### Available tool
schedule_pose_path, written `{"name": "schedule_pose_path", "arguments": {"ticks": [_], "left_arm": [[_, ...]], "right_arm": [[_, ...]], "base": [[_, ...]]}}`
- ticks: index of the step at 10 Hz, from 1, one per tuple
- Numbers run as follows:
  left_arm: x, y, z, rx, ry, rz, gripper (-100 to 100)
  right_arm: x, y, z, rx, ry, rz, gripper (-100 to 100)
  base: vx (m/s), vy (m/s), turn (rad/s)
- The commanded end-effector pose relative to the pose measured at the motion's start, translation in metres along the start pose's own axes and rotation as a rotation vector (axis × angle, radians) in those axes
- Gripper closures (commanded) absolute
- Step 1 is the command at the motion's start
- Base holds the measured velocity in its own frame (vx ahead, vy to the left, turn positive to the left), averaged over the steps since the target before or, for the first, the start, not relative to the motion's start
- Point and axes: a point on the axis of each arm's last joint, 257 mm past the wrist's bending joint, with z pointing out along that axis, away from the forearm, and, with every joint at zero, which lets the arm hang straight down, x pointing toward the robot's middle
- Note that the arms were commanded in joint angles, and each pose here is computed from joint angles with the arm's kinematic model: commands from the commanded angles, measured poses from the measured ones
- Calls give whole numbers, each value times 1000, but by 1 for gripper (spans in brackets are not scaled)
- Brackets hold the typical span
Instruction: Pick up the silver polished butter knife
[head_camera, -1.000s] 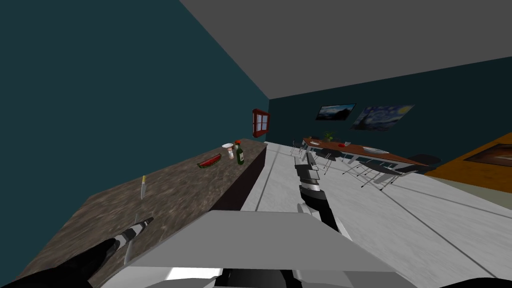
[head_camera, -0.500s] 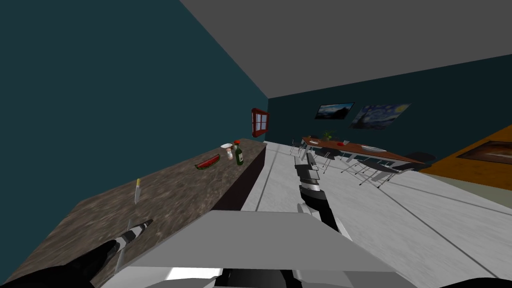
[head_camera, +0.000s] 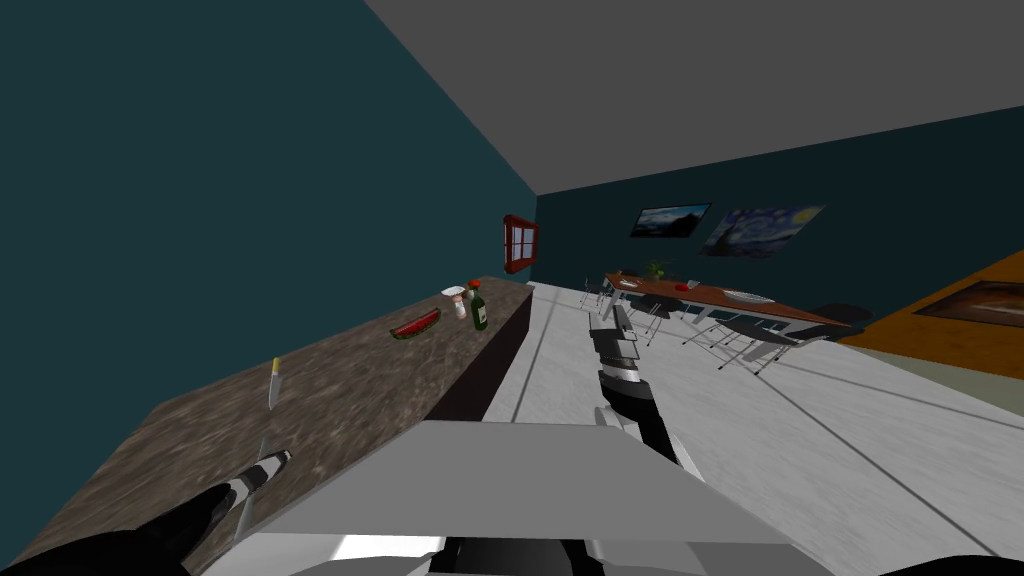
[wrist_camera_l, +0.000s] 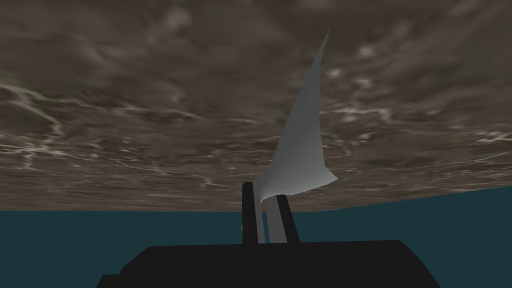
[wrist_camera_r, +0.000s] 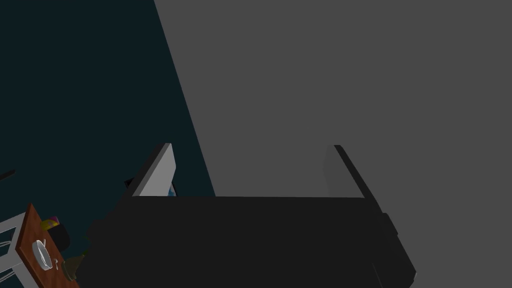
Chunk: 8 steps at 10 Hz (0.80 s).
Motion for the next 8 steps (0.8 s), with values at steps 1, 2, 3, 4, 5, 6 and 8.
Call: {"name": "schedule_pose_path", "arguments": {"ticks": [1,2,3,4,5,6,8], "left_arm": [[0,0,0,0,0,0,100],[0,0,0,1,0,0,100],[0,-1,0,2,-1,0,0],[-5,-8,-6,18,-2,-3,100],[-7,-10,-9,20,-2,0,100],[-10,-13,-13,24,-1,5,100],[-9,-12,-10,24,-2,3,0]], "right_arm": [[0,0,0,0,0,0,0],[0,0,0,0,0,0,0],[0,0,0,0,0,0,0],[0,0,0,0,0,0,0],[0,0,0,0,0,0,0],[0,0,0,0,0,0,0],[0,0,0,0,0,0,0]], "base": [[0,0,0],[0,0,0],[0,0,0],[-3,-23,48],[-6,-40,52],[-15,-42,41],[-4,-10,4]]}}
